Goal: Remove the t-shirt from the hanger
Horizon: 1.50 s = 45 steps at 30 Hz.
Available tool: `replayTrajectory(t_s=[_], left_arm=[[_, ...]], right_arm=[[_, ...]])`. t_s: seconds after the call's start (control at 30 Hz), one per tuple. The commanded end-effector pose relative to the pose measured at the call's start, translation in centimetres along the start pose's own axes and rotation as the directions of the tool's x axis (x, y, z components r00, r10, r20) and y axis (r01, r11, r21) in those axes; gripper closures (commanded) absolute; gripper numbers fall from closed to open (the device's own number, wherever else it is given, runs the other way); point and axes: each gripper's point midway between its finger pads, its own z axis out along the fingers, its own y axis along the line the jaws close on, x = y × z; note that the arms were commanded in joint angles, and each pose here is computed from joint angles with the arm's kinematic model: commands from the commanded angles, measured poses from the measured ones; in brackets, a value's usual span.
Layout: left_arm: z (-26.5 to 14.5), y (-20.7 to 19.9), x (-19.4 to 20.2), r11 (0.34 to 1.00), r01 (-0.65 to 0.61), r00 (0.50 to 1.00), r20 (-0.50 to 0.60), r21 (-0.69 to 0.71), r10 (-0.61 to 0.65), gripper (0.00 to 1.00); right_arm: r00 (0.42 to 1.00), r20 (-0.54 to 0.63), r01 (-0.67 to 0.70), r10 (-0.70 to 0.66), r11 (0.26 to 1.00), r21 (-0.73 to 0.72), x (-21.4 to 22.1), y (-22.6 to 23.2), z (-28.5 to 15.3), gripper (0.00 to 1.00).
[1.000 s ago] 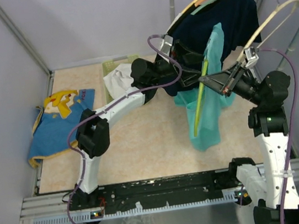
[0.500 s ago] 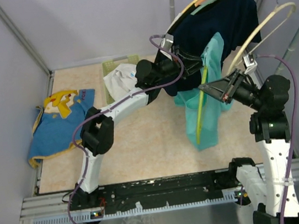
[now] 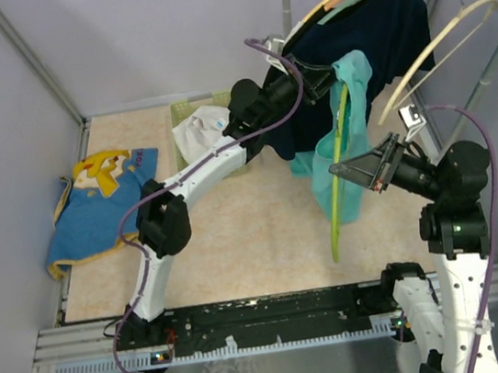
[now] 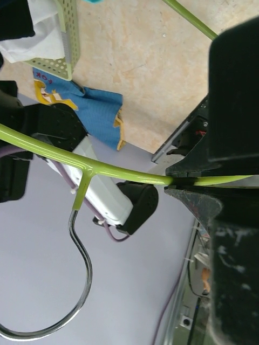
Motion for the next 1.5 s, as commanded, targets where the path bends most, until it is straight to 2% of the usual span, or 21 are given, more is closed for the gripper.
replayTrajectory(t_s=[0.0, 0.37, 0.5, 0.73, 0.9, 1.17, 1.4, 1.47], left_arm=[[0.6, 3.0, 1.3, 0.995, 0.041, 0.999, 0.005, -0.096, -0.040, 1.00], [0.5, 5.6, 3.7, 0.975, 0.118, 0.992, -0.029, -0.188, -0.126, 1.00], [-0.4, 6.2, 5.7, 0.970, 0.142, 0.985, -0.069, -0.198, -0.158, 1.00], [-2.2, 5.7, 6.8, 0.971, 0.126, 0.980, -0.128, -0.201, -0.154, 1.00], [-4.9, 2.7, 6.1, 0.982, 0.091, 0.980, -0.162, -0.163, -0.117, 1.00], [-9.5, -1.9, 5.0, 0.992, 0.004, 0.966, -0.255, -0.124, -0.036, 1.00], [-13.1, -4.9, 3.6, 0.990, -0.058, 0.952, -0.306, -0.126, 0.017, 1.00], [-14.3, -5.8, 3.2, 0.990, -0.081, 0.952, -0.303, -0.119, 0.042, 1.00]], right_arm=[[0.996, -0.066, 0.048, -0.052, 0.997, -0.061, 1.9, 1.6, -1.0, 1.00], [0.988, -0.120, 0.087, -0.101, 0.990, -0.114, 3.5, 3.2, -2.0, 1.00], [0.985, -0.097, 0.128, -0.143, 0.982, -0.139, 3.3, 4.4, -2.1, 1.00], [0.980, -0.025, 0.192, -0.198, 0.967, -0.165, 1.5, 7.0, -2.1, 1.00], [0.972, 0.109, 0.219, -0.208, 0.969, -0.110, -2.3, 7.1, -1.0, 1.00], [0.903, 0.387, 0.196, -0.187, 0.981, 0.017, -10.5, 6.1, 0.3, 1.00], [0.886, 0.453, 0.107, -0.095, 0.994, -0.001, -15.9, 3.2, 2.9, 1.00], [0.876, 0.473, 0.117, -0.100, 0.993, -0.005, -17.3, 2.8, 3.5, 1.00]])
